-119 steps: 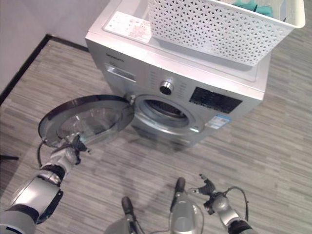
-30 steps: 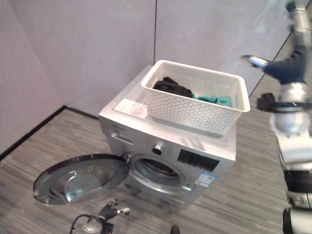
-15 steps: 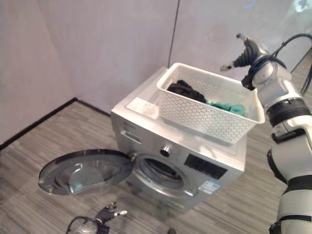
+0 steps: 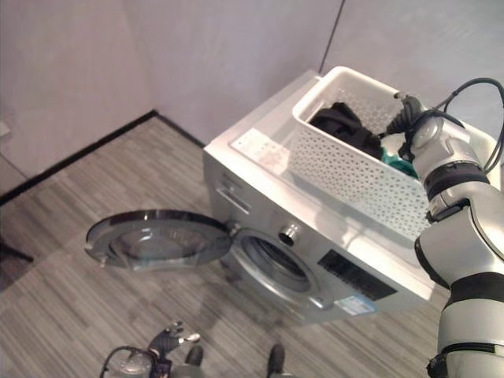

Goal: Grab the laundry basket,head to the washer,open it,put in the laundry and shut it.

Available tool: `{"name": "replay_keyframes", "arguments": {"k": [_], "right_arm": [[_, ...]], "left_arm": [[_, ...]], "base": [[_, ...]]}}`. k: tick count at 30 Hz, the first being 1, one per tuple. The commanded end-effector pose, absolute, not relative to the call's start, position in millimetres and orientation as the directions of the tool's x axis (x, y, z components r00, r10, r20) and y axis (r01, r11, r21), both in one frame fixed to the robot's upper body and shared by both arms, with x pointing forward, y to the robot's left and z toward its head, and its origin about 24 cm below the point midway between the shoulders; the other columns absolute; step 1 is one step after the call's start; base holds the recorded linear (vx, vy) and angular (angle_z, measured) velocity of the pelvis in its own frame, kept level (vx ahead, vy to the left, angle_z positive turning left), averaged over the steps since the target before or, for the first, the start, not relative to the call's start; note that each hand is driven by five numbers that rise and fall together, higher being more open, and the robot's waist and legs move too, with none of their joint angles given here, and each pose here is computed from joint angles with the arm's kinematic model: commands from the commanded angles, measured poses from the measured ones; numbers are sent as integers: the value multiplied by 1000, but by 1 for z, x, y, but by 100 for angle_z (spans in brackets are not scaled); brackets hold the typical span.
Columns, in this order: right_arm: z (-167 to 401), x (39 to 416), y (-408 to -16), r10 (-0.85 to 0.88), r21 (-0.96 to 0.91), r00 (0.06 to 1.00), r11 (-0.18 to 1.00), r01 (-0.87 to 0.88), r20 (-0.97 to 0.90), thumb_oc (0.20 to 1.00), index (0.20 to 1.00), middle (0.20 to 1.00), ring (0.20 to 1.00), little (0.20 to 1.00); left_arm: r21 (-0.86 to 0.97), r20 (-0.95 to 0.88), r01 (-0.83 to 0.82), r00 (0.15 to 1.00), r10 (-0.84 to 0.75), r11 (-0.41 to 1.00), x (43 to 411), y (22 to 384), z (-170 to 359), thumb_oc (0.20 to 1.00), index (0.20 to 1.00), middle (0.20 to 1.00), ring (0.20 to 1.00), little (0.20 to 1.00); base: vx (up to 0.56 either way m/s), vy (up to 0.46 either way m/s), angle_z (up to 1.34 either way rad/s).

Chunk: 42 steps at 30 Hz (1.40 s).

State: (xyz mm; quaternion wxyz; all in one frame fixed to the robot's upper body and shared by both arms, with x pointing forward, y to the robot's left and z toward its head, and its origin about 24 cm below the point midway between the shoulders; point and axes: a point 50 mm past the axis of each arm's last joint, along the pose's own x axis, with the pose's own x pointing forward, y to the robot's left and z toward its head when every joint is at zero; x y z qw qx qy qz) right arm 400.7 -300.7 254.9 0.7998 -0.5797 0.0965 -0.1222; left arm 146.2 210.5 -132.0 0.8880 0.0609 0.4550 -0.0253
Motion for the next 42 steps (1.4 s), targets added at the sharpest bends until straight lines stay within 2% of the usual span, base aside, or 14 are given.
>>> {"name": "replay_keyframes", "arguments": {"k": [1,13,21,31,42], "right_arm": [[318,393,-307,-343,-937,927,247,245,151,1000,1000,1000,1000,1000],[335,392,-296,-262,-944,954,251,216,149,1000,1000,1000,1000,1000],[346,388,-298,-241,-915,958,331,230,154,1000,1000,1000,1000,1000],[336,388,-300,-220,-924,970,340,174,102,1000,1000,1000,1000,1000],[323,395,-286,-161,-930,987,358,85,28,1000,1000,1000,1000,1000]], "left_arm": [[116,-785,146,619,1,982,157,214,-126,1000,1000,1000,1000,1000],[123,-807,164,590,2,979,157,211,-131,1000,1000,1000,1000,1000],[129,-814,175,581,4,976,159,210,-133,1000,1000,1000,1000,1000],[124,-812,161,583,7,979,158,210,-133,1000,1000,1000,1000,1000],[119,-814,159,581,5,980,154,212,-134,1000,1000,1000,1000,1000]], "base": [[25,-62,20],[28,-40,5],[25,-14,-2],[10,3,-6],[0,-4,-5]]}}
